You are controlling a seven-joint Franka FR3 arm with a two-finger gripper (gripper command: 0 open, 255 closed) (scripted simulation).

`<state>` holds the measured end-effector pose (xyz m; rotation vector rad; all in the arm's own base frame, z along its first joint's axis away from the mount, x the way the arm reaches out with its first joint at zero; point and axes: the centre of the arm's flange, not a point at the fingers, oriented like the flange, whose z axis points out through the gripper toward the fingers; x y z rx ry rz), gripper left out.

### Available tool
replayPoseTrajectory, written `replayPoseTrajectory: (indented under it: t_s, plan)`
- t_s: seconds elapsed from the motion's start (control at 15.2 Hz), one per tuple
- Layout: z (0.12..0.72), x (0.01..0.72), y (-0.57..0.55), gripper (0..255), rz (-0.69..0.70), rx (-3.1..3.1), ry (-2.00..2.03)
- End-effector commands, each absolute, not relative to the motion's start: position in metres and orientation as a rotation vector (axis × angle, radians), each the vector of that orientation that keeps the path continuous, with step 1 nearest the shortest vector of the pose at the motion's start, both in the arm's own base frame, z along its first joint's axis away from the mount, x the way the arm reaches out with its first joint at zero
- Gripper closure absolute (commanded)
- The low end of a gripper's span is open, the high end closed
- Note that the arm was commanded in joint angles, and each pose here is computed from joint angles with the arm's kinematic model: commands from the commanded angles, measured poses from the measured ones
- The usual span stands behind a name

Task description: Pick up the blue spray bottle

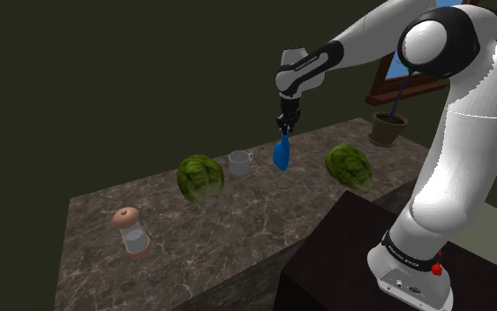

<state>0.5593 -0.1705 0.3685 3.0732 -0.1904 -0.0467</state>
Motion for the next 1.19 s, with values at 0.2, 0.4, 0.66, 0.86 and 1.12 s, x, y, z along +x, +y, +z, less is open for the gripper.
replayPoseTrajectory:
  t_s: [0.2,0.4,0.66,0.86,1.12]
  plan:
    - [0.368,0.559,-0.17,255,-0.046,3.073,-0.19]
    - [0.368,0.559,-0.17,255,-0.046,3.073,-0.19]
    - [0.384,0.559,-0.171,255,-0.046,3.073,-0.19]
    - [0.4,0.559,-0.171,255,-0.046,3.073,-0.19]
    - [0.421,0.559,-0.171,255,-0.046,3.073,-0.19]
